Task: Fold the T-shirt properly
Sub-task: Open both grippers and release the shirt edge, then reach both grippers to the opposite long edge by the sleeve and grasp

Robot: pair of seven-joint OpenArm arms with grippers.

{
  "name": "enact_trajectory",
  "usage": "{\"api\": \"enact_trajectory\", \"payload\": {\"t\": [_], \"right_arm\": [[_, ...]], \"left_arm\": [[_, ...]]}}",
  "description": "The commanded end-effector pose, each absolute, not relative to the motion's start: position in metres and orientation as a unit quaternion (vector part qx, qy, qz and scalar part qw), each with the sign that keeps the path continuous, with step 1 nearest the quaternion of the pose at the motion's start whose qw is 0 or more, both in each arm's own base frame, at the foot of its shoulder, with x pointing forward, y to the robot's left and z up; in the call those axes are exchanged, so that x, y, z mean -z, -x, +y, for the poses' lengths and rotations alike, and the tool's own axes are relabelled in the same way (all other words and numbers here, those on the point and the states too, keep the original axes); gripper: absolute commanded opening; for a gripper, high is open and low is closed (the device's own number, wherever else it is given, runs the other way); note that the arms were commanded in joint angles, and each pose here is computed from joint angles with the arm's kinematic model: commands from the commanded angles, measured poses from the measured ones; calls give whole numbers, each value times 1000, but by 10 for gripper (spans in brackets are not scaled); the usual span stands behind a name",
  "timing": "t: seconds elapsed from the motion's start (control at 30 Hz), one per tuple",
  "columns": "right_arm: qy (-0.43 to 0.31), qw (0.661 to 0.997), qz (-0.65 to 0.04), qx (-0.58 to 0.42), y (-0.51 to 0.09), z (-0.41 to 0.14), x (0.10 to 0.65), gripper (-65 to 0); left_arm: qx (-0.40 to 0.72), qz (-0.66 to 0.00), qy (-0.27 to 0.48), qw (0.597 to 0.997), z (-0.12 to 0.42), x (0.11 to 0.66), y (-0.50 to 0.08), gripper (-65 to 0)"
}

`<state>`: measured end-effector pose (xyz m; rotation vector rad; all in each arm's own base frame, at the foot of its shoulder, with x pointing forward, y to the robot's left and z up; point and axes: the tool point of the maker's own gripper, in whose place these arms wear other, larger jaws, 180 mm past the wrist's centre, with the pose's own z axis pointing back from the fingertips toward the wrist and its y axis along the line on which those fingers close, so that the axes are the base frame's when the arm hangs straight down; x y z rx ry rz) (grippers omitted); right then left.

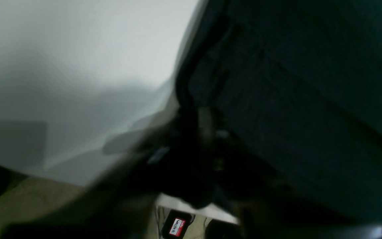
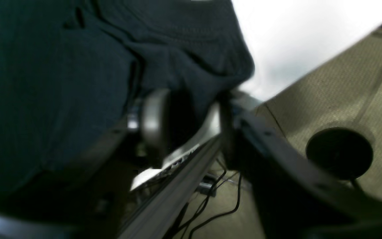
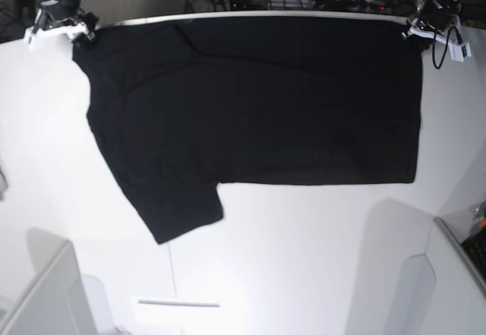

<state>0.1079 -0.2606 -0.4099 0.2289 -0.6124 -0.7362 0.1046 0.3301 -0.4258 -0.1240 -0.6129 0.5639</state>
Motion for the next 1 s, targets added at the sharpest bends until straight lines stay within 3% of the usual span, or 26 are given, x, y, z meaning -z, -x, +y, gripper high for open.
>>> {"api": "enact_trajectory", "payload": {"t": [0.0, 0.17, 0.3, 0.57, 0.8, 0.87, 0.97], "right_arm": [[-103, 877, -318, 345, -113, -267, 398, -372], [-96, 877, -334, 333, -120, -268, 385, -372], [-89, 873, -340, 339, -119, -275, 383, -372], [-63, 855, -394, 330, -152, -310, 356, -366], [-116, 872, -421, 223, -248, -274, 346, -369], [-126, 881, -414, 190, -276, -256, 351, -371], [-121, 891, -411, 149, -315, -235, 352, -371]], "left_arm": [[-270, -264, 40, 925, 335, 431, -88, -423], [-244, -292, 35, 924, 332, 411, -103, -224], [-216, -325, 31, 920, 328, 388, -121, -173], [-257, -410, -57, 873, 386, 324, -120, -176], [-241, -450, -100, 854, 411, 294, -146, -181], [-221, -450, -104, 859, 408, 293, -158, -219], [-184, -442, -106, 872, 401, 296, -174, -370]]}}
